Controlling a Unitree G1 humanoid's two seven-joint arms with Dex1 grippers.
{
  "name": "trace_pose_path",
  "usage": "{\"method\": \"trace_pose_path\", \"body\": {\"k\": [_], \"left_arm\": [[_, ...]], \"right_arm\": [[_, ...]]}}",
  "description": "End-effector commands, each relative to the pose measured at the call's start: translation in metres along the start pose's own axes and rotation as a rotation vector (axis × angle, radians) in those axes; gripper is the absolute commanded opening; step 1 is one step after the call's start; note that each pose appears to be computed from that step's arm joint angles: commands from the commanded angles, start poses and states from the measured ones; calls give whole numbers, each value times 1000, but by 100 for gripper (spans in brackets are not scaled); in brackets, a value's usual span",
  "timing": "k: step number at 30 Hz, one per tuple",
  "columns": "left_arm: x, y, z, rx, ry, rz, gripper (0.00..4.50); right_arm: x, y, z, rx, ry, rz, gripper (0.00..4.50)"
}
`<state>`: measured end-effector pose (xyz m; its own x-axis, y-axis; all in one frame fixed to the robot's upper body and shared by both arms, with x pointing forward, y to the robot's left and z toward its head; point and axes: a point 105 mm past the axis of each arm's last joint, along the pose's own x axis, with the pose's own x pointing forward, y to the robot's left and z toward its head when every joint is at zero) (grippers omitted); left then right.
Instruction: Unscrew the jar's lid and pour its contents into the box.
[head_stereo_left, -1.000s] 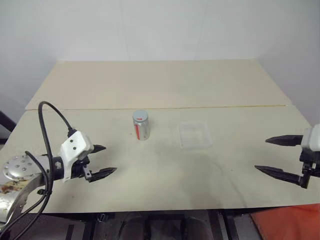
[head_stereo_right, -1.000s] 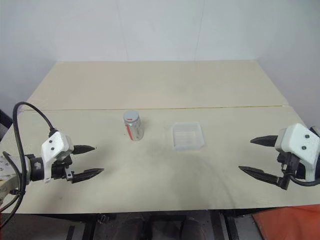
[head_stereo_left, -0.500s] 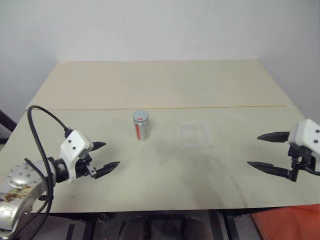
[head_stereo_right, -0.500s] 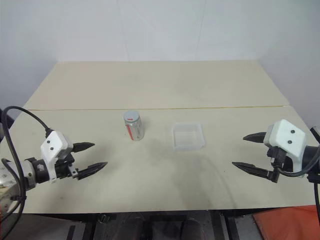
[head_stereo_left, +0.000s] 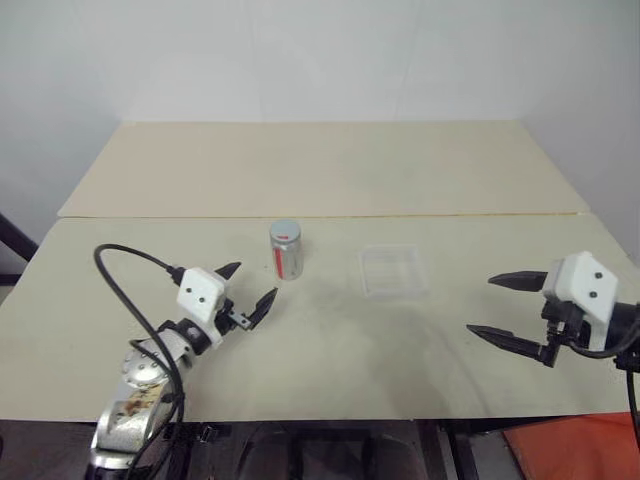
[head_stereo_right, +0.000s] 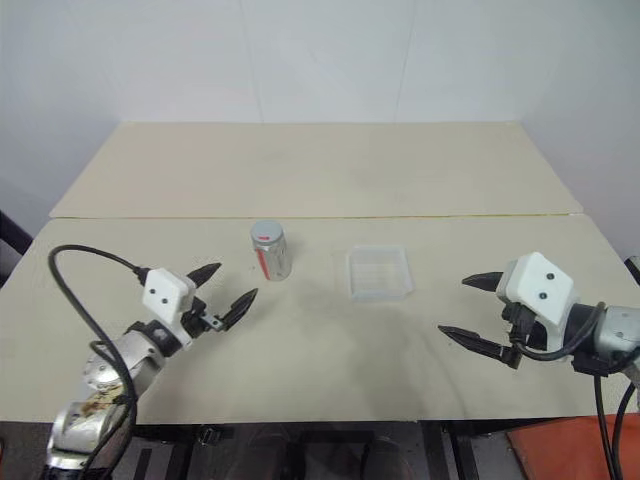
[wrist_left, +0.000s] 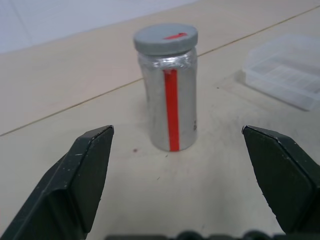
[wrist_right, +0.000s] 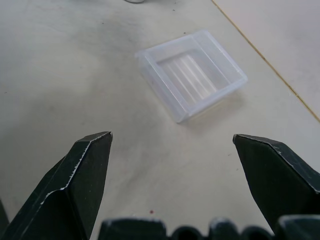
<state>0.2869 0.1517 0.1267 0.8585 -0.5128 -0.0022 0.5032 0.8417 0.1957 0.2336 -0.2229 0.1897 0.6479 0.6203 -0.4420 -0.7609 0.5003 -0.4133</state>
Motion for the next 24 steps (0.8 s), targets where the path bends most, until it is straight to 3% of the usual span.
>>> {"method": "trace_pose_path", "body": {"k": [1,14,24], "left_arm": [[7,-4,9,21,-55,8,449],[40,-13,6,-12,-123,71,449],[61,-3,9,-8,-164,148,449]], "right_arm": [[-4,0,8,-27,-19,-30,450],[-7,2,13,-26,-10,-44,450],[-7,3,8,-16,0,-65,450]]}}
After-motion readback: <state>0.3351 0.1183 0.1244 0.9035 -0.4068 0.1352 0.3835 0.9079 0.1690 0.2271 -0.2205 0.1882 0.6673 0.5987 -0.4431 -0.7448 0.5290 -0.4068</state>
